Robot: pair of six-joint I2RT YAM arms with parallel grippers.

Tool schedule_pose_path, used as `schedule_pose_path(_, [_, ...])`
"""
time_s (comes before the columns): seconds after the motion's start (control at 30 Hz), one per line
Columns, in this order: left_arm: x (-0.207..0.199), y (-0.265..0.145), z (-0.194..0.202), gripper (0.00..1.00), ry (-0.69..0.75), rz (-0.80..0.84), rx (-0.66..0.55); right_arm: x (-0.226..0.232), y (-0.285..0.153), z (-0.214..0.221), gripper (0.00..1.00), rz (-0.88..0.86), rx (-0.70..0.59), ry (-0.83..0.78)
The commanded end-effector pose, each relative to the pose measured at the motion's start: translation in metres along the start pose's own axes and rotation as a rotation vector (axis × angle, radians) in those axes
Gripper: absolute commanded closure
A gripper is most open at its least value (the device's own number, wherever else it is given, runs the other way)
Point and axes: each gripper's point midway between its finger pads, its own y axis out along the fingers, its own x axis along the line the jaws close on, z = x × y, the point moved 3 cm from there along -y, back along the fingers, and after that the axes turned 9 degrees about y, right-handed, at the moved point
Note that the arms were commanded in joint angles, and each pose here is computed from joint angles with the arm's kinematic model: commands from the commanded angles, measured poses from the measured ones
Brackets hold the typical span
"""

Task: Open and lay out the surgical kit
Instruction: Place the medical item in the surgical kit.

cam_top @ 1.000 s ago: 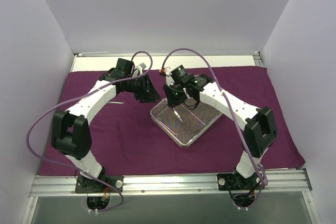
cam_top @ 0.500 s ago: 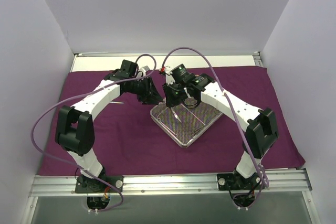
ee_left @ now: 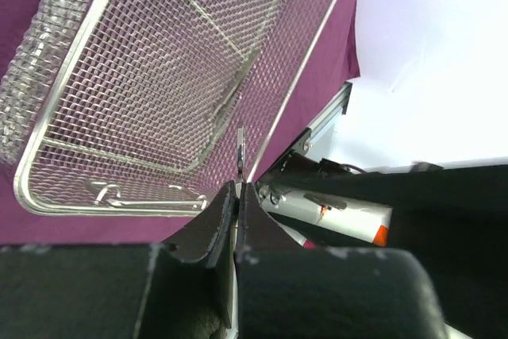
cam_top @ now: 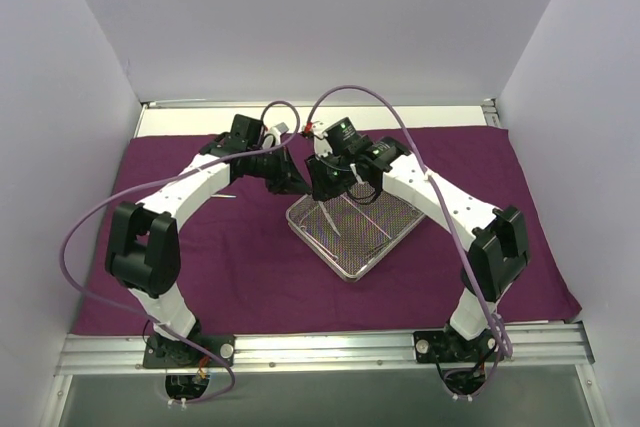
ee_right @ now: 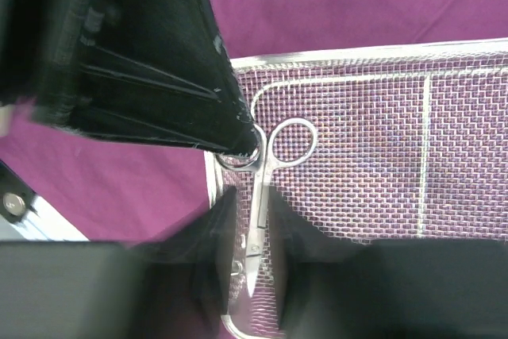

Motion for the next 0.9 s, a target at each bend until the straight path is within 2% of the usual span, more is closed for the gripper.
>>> schedule_pose_path(0.0, [-0.005,-0.012,-0.009,0.98,0.043,0.019,-0.079,0.002,-0.012,-0.019,0.72,0.012,-0.042,0.021])
schedule_pose_path(0.1, [0.01,-0.037,-0.017,0.98,0.033,-0.004,-0.178,-0.013,-0.019,-0.027,0.57,0.062,-0.069,0.064])
schedule_pose_path(0.27, [0.052,-0.106,-0.038,0.98,-0.014,-0.027,-0.399,-0.034,-0.034,-0.035,0.53,0.129,-0.105,0.106])
schedule_pose_path(0.4, [0.091,-0.154,-0.038,0.98,-0.044,-0.076,-0.526,-0.046,-0.032,-0.027,0.52,0.151,-0.068,0.124])
schedule_pose_path(0.5, [0.114,-0.175,-0.038,0.98,-0.063,-0.12,-0.6,-0.046,-0.031,-0.024,0.52,0.142,-0.053,0.128])
schedule_pose_path(0.63, [0.151,-0.179,-0.022,0.98,-0.171,-0.14,-0.661,-0.045,-0.03,-0.017,0.52,0.134,-0.027,0.13])
schedule_pose_path(0.87, [0.19,-0.193,-0.014,0.98,-0.246,-0.176,-0.78,-0.047,-0.027,-0.005,0.52,0.13,0.009,0.131])
